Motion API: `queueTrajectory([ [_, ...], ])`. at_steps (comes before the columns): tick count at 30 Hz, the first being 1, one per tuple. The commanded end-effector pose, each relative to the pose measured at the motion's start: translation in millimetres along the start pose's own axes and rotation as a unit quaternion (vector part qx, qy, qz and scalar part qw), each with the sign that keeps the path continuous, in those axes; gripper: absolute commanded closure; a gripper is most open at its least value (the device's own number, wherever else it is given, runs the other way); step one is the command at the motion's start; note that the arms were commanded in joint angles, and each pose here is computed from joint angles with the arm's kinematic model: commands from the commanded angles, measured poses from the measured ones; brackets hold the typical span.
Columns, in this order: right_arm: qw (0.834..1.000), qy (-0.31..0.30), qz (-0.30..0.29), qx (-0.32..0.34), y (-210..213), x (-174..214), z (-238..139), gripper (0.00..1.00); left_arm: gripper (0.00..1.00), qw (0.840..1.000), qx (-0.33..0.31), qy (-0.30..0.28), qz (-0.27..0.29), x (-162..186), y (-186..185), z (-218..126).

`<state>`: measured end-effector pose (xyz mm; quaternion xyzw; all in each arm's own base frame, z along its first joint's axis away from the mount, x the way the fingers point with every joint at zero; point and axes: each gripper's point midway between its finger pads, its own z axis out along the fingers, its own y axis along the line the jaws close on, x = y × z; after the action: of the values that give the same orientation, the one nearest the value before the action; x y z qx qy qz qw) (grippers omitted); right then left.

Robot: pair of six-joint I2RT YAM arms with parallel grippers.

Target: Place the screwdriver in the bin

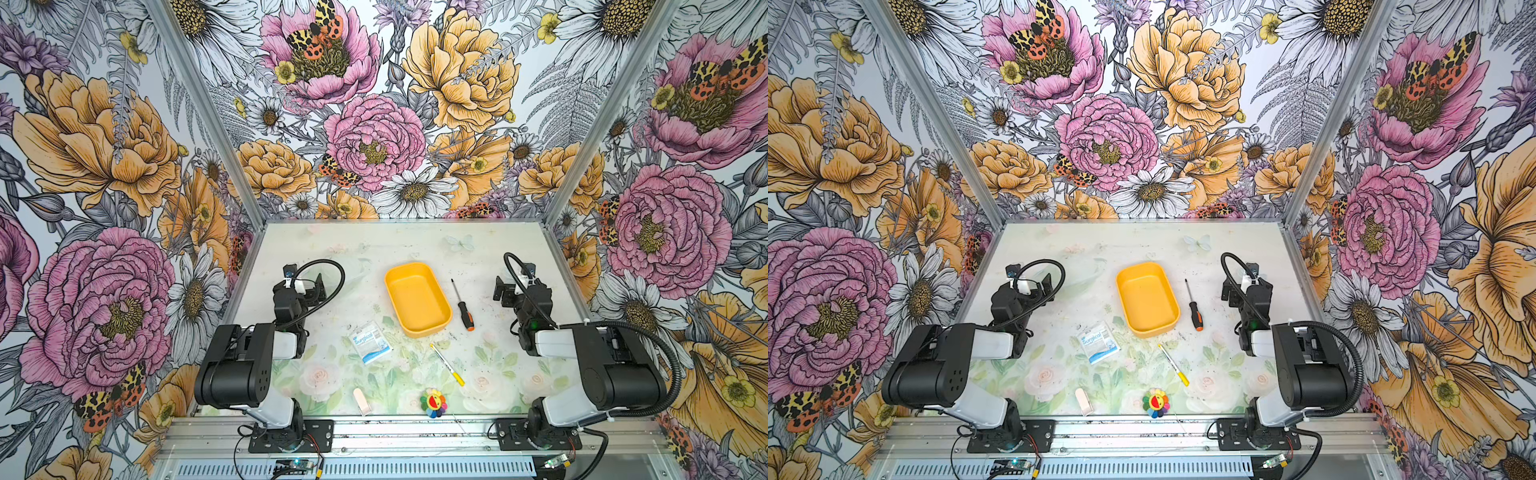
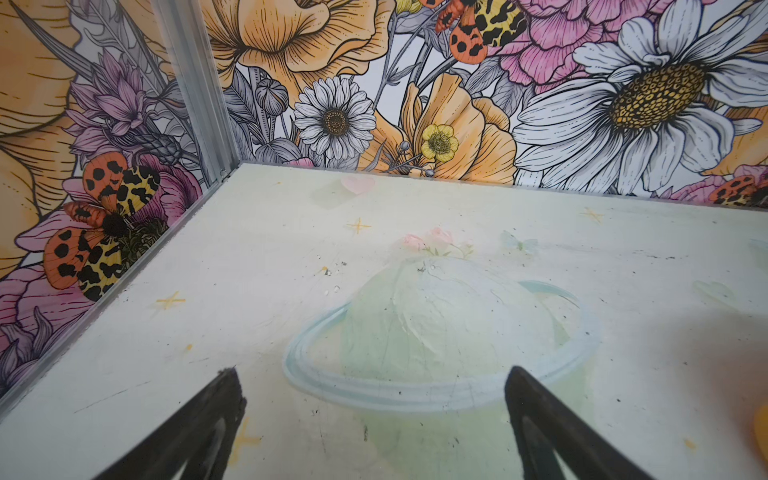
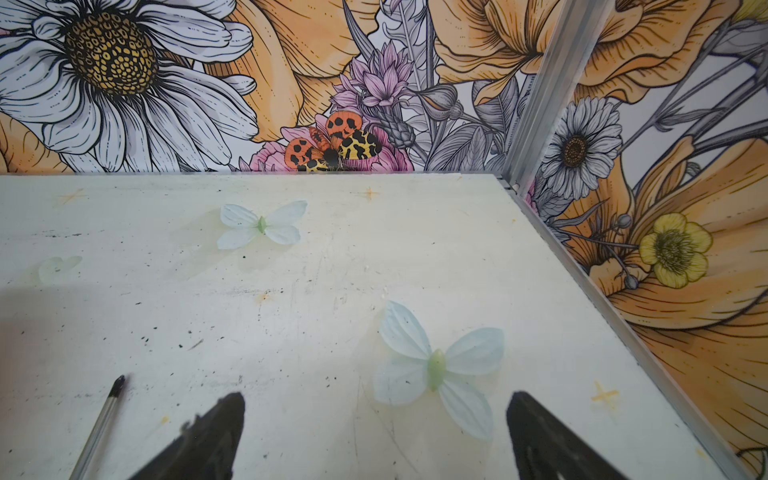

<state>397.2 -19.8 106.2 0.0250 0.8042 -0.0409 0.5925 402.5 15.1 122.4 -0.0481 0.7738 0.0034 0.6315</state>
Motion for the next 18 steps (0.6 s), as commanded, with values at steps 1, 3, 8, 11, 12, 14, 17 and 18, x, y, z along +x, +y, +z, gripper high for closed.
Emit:
queueTrajectory([
  [1,1.000,-0.007,0.007,-0.003,-0.6,-6.4,4.4,0.00,0.01,1.000,-0.013,-0.010,0.008,-8.0,2.0,2.2],
  [3,1.000,-0.007,0.008,-0.003,-0.8,-6.1,4.3,0.00,0.01,1.000,-0.016,-0.010,0.010,-8.3,2.1,2.1],
  [8,1.000,-0.007,0.007,-0.003,-0.4,-5.9,4.4,0.01,0.01,1.000,-0.022,-0.012,0.013,-8.5,2.3,1.8],
  [11,1.000,-0.007,0.007,-0.002,-0.8,-6.2,4.3,0.00,0.01,1.000,-0.025,-0.011,0.013,-7.7,2.8,1.3],
  [12,1.000,-0.008,0.007,-0.002,-0.9,-6.8,4.6,0.00,0.01,1.000,-0.024,-0.011,0.013,-8.1,2.7,1.5],
  [14,1.000,-0.007,0.007,-0.003,-0.7,-6.4,4.7,0.00,0.01,0.999,-0.029,-0.012,0.013,-8.3,3.6,1.2],
  [17,1.000,-0.007,0.008,-0.002,-0.9,-6.7,4.6,0.00,0.01,0.998,-0.053,-0.016,0.004,-8.8,11.5,-0.2],
  [18,1.000,-0.007,0.008,-0.002,-1.1,-6.3,4.7,0.01,0.01,0.998,-0.054,-0.016,0.004,-8.6,11.9,-0.3],
])
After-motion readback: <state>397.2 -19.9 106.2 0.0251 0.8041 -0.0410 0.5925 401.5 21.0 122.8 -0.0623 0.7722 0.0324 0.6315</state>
